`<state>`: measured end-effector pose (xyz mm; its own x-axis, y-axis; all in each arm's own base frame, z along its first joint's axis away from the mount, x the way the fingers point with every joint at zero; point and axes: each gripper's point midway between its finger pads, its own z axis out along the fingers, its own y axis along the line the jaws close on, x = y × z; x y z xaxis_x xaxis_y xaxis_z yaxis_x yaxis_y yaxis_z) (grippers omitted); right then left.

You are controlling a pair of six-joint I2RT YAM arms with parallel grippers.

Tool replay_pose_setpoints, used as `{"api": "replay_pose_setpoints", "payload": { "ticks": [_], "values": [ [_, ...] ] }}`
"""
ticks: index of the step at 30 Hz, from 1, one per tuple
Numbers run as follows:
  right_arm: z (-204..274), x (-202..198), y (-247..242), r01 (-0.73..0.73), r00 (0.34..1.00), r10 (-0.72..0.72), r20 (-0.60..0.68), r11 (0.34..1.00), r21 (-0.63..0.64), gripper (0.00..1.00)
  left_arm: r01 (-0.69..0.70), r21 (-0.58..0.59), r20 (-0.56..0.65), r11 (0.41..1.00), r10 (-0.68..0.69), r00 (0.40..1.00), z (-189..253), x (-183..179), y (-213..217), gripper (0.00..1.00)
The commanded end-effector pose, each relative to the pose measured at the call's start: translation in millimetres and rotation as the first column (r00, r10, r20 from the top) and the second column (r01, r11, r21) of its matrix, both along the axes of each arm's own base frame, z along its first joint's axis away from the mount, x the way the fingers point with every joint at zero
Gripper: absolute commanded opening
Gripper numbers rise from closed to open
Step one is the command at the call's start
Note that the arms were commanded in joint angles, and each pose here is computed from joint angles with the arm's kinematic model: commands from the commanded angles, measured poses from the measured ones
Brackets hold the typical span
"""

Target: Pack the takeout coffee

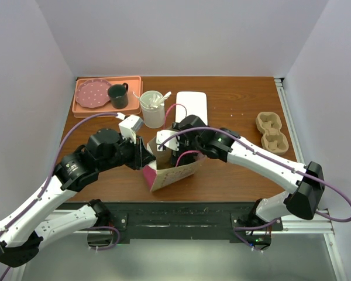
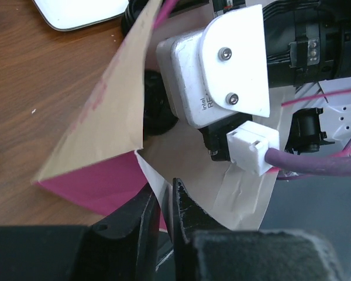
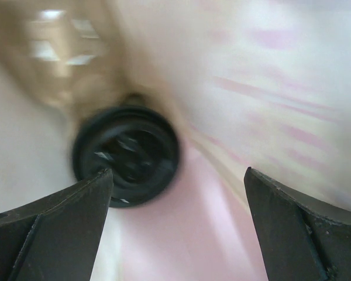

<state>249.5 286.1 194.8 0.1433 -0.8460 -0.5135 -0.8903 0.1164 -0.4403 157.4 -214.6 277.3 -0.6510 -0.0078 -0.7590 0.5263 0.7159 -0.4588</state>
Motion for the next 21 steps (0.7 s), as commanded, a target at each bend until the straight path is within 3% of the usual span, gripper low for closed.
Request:
{"api": "replay_pose_setpoints", "payload": {
  "ticks": [1, 8, 21],
  "values": [
    [41.0, 6.4, 1.0, 0.029, 0.998, -0.035, 0.061, 0.995, 0.094, 0.98, 0.01, -0.05, 0.021, 0.999, -0.009, 1.0, 13.8, 1.1, -5.6, 0.2],
    [47.7, 9.3, 3.1, 0.031, 0.997, -0.038, 0.072, 0.995, 0.097, 0.98, -0.005, -0.037, 0.028, 0.999, 0.006, 1.0, 14.5, 4.1, -3.6, 0.24],
    [58.7, 21.0, 11.7, 0.111, 0.991, -0.121, 0.061, 0.984, 0.139, 0.98, -0.068, 0.022, 0.066, 0.997, 0.067, 0.996, 17.2, 13.1, 10.6, 0.47]
  ]
}}
